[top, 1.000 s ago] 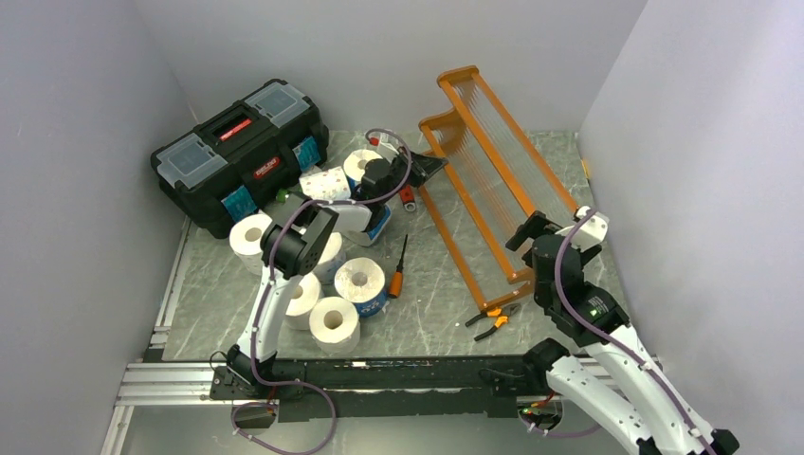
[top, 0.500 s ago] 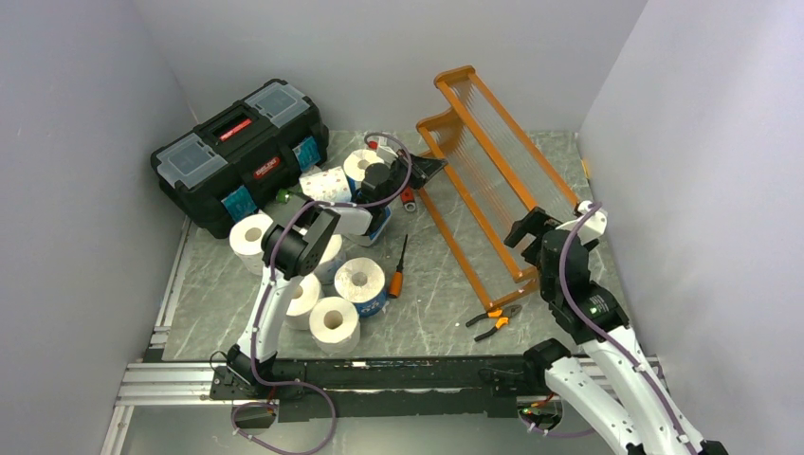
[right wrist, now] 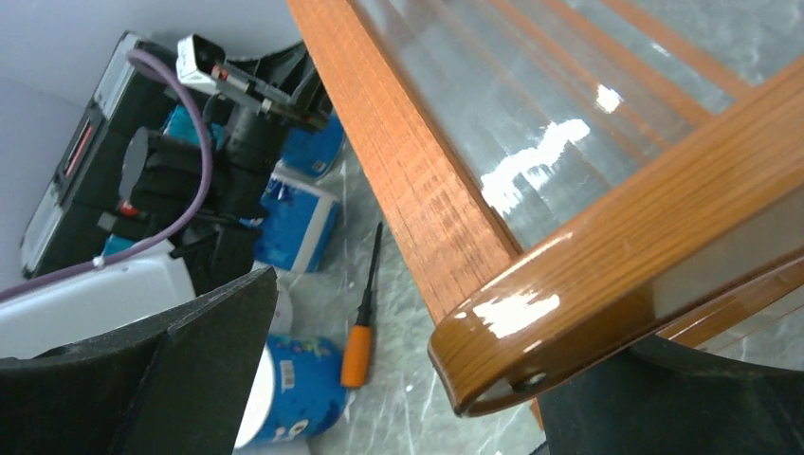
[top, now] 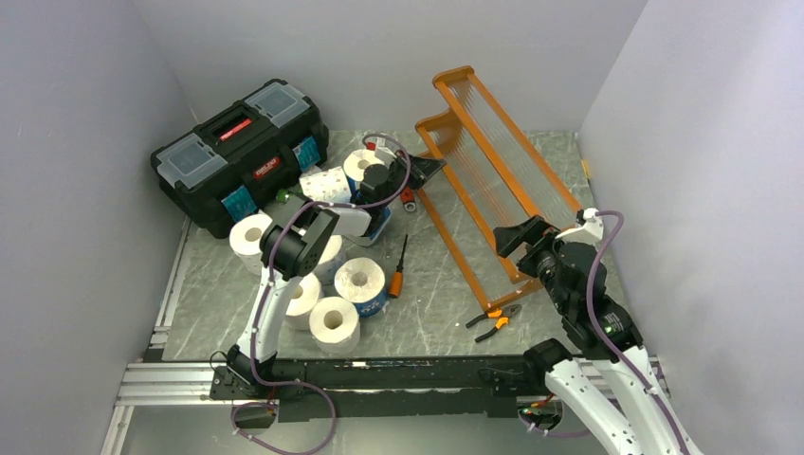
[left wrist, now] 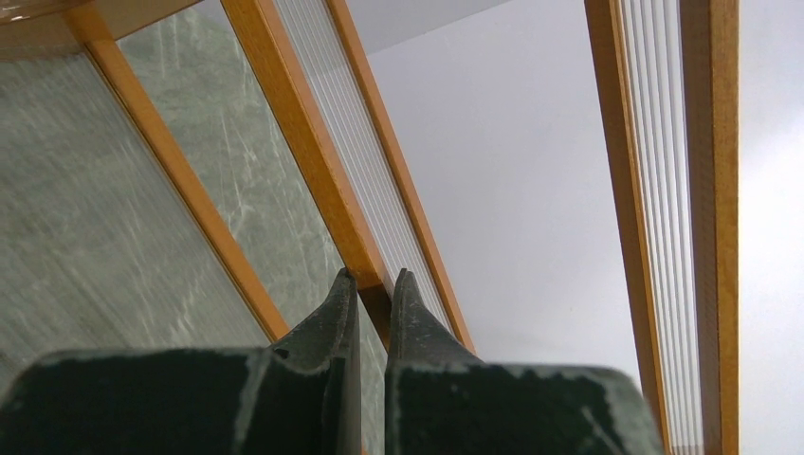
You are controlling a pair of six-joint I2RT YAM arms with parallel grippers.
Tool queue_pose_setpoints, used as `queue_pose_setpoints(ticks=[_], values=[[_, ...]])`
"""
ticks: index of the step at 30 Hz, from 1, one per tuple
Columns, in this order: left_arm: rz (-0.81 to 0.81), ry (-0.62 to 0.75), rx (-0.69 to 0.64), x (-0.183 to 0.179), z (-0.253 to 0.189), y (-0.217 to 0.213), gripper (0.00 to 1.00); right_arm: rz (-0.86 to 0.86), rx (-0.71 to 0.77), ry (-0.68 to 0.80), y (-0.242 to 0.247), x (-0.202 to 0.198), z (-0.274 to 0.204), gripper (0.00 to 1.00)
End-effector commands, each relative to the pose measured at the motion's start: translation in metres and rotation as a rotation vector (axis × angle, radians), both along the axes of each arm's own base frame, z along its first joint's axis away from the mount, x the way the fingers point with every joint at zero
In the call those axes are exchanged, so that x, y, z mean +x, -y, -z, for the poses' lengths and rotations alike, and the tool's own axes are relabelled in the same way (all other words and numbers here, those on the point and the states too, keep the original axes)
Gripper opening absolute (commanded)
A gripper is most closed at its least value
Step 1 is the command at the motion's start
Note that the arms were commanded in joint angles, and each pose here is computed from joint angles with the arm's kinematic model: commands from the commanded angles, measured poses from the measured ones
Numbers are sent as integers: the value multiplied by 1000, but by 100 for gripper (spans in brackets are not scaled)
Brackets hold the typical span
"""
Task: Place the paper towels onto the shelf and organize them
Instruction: Adjust the shelf at the center of the board.
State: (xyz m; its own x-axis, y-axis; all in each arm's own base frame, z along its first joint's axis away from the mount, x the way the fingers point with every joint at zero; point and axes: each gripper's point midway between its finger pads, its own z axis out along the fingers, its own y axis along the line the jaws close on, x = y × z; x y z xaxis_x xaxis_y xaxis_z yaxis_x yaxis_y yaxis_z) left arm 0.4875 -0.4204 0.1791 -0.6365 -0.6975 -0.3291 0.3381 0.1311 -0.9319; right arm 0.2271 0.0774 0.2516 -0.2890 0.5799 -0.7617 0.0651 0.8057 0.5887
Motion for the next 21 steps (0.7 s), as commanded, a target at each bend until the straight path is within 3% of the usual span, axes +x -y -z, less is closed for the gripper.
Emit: queue_pose_setpoints(ticks=[1,5,9,21], values=[[91,86,145,-29,18,18,0,-148,141,214,-27,-9,-94,100],[86,88,150,-30,19,16,0,-130,210,219,-24,-17,-109,100],[76,84,159,-29,23,14,0,22,233,165,3,-19,-102,100],[105,57,162,-37,41,23,0,283,87,105,47,-2,-58,100]])
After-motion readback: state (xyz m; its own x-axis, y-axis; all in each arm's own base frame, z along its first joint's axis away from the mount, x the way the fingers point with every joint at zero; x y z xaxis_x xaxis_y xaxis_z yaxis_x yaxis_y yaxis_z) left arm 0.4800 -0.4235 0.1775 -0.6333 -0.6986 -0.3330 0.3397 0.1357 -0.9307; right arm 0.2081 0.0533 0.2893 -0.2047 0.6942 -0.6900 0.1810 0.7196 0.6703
